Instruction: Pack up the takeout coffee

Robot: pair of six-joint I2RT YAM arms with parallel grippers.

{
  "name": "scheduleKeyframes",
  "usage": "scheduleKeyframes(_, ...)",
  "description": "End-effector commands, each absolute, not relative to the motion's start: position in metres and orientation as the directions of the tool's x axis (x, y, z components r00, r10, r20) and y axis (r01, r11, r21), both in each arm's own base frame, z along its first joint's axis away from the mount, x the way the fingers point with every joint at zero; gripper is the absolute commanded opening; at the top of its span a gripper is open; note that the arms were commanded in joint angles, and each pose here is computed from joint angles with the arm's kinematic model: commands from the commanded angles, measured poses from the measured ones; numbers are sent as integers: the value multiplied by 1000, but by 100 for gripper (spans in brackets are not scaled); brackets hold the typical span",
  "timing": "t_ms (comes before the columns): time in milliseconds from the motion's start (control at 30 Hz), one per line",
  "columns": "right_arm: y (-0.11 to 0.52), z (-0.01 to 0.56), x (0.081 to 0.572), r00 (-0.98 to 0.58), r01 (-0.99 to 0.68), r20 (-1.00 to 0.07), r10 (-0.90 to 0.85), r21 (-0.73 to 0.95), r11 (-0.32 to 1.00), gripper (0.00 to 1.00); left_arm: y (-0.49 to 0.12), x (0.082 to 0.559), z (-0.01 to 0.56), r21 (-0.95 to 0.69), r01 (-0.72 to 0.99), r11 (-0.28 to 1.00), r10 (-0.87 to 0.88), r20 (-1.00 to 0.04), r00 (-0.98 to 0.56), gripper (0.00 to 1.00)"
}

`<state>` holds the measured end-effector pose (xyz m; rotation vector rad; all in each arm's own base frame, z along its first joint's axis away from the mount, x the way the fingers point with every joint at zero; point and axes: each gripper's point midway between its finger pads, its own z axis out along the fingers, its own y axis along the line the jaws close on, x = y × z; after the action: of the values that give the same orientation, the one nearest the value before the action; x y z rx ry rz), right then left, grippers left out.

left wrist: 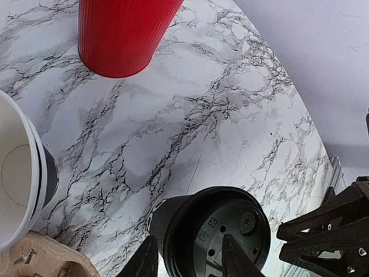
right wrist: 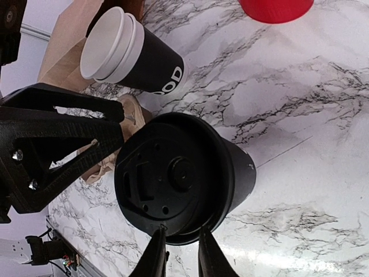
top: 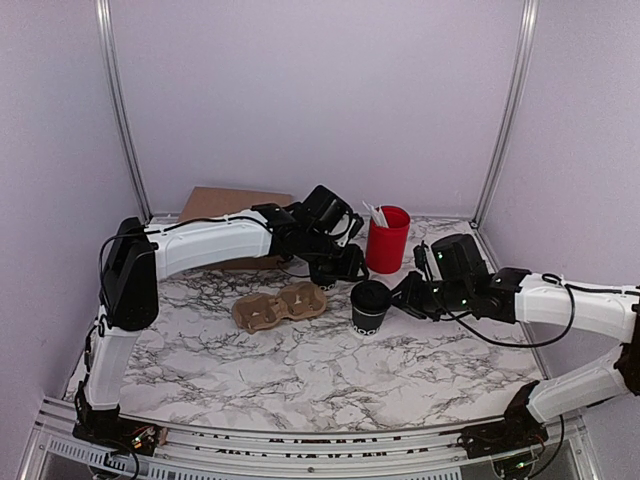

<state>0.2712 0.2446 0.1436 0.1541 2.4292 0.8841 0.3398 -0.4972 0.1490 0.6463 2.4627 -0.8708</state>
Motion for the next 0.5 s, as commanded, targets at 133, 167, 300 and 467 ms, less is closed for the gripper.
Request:
scheduleKeyframes(133, 243, 172, 286, -820, -144, -514, 253, 612, 778, 22, -469, 325, 165, -434, 563, 703, 293, -544, -786, 39)
scheduleKeyframes(167, 239, 171, 291, -822, -146, -514, 245, 606, 782, 22, -466, 323, 163, -432, 561, 706, 295, -541, -788, 39)
scheduleKeyframes(300, 231, 168, 302, -825, -166, -521, 219, 594, 787, 22, -455, 313, 154, -440, 544, 714, 293, -518, -804, 38)
scheduleKeyframes(467, 228, 156, 309, -840, -185, -510, 184, 589, 786, 21, -452, 303, 148, -467, 530, 708, 283, -500, -818, 38)
